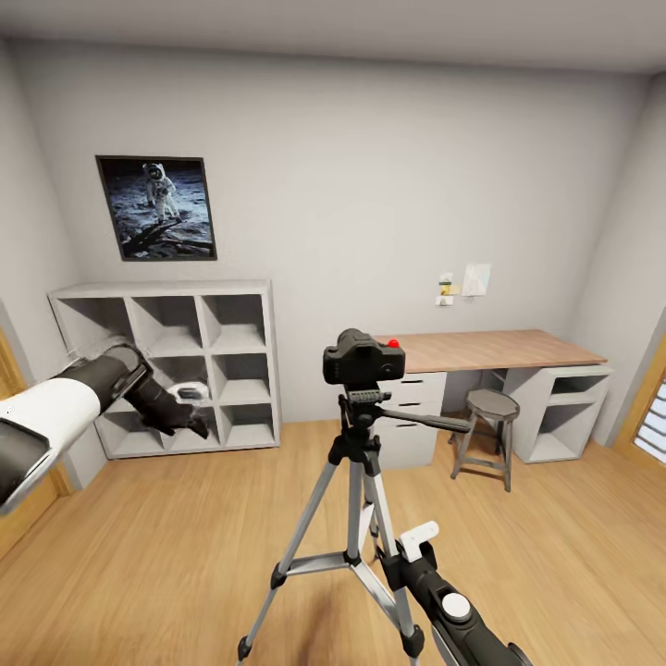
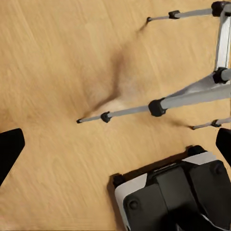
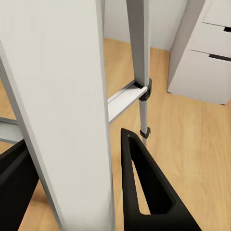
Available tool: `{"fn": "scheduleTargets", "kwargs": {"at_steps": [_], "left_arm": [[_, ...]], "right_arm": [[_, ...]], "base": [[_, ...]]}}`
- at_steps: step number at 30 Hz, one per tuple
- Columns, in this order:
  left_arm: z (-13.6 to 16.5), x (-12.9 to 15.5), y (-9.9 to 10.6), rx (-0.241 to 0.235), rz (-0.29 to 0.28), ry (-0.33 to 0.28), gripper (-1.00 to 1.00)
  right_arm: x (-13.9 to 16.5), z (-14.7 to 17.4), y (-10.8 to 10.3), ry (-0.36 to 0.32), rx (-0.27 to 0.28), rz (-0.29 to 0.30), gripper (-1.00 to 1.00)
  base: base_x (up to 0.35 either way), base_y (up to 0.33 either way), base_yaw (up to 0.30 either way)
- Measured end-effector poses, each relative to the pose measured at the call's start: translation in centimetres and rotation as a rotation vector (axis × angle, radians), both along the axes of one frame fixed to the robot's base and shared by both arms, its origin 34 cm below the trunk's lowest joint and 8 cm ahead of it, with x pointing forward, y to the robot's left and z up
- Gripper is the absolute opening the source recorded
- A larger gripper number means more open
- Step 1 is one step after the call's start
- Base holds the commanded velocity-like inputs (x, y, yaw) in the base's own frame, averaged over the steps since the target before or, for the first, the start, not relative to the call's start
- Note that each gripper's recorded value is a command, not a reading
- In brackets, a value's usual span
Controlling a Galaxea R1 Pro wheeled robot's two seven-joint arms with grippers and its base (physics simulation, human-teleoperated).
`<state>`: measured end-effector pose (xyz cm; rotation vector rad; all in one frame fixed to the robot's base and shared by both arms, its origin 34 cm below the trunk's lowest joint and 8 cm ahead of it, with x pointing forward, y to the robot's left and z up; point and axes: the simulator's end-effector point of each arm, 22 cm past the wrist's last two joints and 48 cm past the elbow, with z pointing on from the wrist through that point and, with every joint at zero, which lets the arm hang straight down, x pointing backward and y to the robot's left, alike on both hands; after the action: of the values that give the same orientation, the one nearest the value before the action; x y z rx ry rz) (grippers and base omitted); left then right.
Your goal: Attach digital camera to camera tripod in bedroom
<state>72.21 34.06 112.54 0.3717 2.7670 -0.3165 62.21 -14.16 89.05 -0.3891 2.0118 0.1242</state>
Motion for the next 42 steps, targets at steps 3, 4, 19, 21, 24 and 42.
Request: {"fn": "scheduleTargets", "kwargs": {"at_steps": [3,4,19,21,24,42], "left_arm": [[-5.1,-0.1,0.6,0.017,0.03,-0.035,1.0],[-6.7,-0.4,0.8,0.024,0.043,-0.038,1.0],[-23.1,-8.9,5.7,0.224,0.195,0.077,1.0],[-25.0,-10.8,5.6,0.229,0.191,0.113,1.0],[-26.7,-12.7,5.6,0.233,0.187,0.148,1.0],[-36.9,-27.7,7.8,0.358,0.176,0.384,1.0]], "right_arm": [[0.0,0.0,0.0,0.0,0.0,0.001,-1.0],[0.0,0.0,0.0,-0.001,0.0,0.001,-1.0],[-1.0,-2.3,-0.5,0.052,-0.014,-0.003,1.0],[-1.0,-2.3,-0.5,0.052,-0.014,-0.003,1.0],[-1.0,-2.3,-0.5,0.052,-0.014,-0.003,1.0],[-1.1,-2.4,-0.5,0.053,-0.013,-0.003,1.0]], "base": [[0.0,0.0,0.0],[0.0,0.0,0.0],[0.0,0.0,0.0],[0.0,0.0,0.0],[0.0,0.0,0.0],[0.0,0.0,0.0]]}}
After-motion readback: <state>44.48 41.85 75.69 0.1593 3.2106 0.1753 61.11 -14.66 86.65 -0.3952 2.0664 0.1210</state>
